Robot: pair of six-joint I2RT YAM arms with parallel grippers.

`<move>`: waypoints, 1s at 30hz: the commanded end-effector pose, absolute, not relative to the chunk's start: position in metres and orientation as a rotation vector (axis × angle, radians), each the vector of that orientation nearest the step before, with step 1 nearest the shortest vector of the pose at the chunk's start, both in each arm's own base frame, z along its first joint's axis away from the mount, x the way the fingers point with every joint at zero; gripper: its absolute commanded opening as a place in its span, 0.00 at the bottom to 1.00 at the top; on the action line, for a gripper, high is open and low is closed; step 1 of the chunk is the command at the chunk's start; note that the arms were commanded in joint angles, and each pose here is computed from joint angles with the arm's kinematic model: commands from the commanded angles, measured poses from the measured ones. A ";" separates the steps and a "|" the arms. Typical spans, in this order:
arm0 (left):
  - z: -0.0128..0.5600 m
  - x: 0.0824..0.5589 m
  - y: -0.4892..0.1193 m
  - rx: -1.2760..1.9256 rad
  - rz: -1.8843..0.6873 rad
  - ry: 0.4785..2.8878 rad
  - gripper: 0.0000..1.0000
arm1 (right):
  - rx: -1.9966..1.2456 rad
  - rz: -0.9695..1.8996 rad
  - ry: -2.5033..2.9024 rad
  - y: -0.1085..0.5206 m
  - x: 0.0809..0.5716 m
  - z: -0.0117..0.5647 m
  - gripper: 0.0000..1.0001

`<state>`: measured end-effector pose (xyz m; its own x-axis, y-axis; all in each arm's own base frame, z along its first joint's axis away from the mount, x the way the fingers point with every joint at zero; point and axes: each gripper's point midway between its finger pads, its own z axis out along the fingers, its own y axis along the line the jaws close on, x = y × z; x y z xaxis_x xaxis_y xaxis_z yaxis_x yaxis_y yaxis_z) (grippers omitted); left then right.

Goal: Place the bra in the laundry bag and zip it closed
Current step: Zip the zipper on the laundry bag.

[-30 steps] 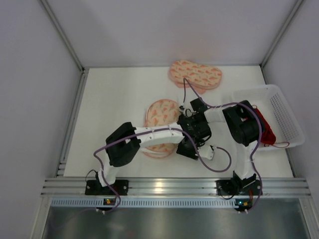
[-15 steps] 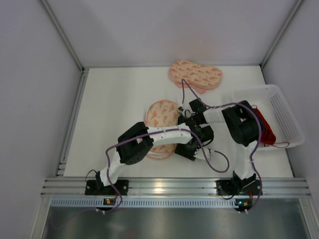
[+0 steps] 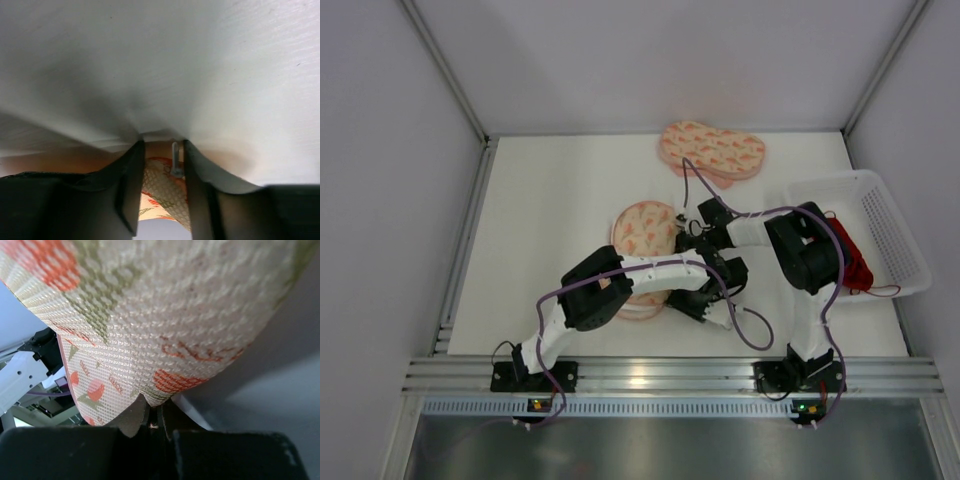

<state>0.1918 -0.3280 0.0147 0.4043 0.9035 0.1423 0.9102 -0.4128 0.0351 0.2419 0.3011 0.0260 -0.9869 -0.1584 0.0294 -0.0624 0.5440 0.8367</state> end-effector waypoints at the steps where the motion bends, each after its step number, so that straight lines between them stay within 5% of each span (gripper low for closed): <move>1: 0.008 0.185 -0.310 -2.524 -0.227 -1.610 0.38 | 0.275 -1.478 -2.693 0.310 0.249 0.038 0.00; 9: 0.015 0.171 -0.317 -2.538 -0.134 -1.616 0.00 | 0.297 -1.464 -2.713 0.312 0.256 0.038 0.00; 30: 0.037 0.107 -0.322 -2.530 0.200 -1.643 0.00 | 0.389 -1.407 -2.770 0.308 0.272 0.034 0.00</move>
<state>0.1111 -0.3080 0.0137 0.4192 0.9064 0.0508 0.8949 -0.4032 -0.1910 0.2620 0.3035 0.0262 -0.9769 -0.2085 -0.0464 -0.1616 0.5794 0.7989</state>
